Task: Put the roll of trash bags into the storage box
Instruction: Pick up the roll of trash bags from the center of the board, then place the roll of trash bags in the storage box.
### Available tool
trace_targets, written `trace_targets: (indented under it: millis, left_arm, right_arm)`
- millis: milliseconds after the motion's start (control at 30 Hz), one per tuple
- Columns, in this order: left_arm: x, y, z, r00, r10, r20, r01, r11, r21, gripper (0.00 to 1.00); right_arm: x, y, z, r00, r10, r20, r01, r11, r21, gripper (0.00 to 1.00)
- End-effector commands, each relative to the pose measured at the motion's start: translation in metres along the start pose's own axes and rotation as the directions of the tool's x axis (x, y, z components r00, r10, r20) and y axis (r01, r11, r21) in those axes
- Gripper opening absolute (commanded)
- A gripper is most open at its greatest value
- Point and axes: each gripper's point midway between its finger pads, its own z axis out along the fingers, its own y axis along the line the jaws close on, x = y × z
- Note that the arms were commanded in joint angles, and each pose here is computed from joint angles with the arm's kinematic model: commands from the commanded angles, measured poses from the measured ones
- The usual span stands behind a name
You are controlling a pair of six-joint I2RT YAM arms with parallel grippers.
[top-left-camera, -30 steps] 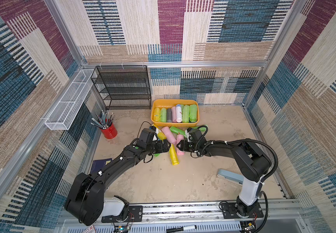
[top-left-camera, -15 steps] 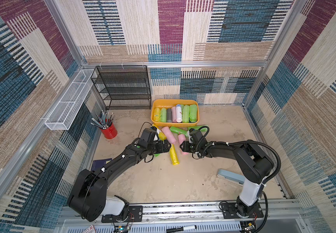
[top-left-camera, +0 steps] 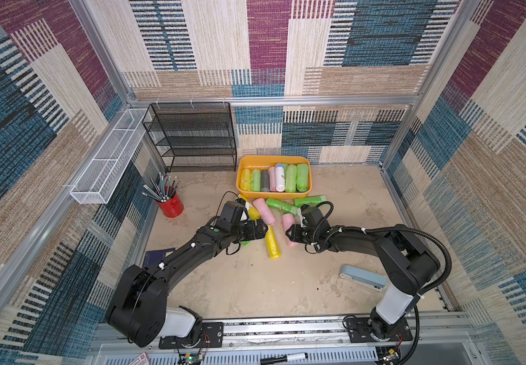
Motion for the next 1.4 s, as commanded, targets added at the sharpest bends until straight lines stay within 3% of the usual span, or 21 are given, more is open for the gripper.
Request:
trace_targets:
  millis: [0,767,1233,1367]
  left_arm:
    - [0.000,-0.002,-0.001,1.000,0.006,0.004,-0.006,1.000,0.014,0.95]
    - [-0.009,0.002,-0.012,0.997,-0.002,0.077,0.002,1.000,-0.008,0.95]
    - [-0.027,-0.005,-0.038,0.979,0.007,0.203,-0.008,1.000,0.006,0.95]
    - [-0.026,-0.004,-0.043,0.976,0.005,0.217,-0.007,1.000,0.007,0.95]
  right_arm:
    - [-0.011,0.015,-0.006,0.999,0.005,0.039,-0.003,0.998,-0.056,0.41]
    - [-0.040,0.051,-0.037,0.994,-0.020,0.109,0.036,0.989,-0.146,0.40]
    - [-0.103,0.099,-0.053,0.970,-0.078,0.229,0.127,0.969,-0.210,0.38]
    - [-0.128,0.101,-0.048,0.955,-0.098,0.281,0.148,0.975,-0.164,0.38]
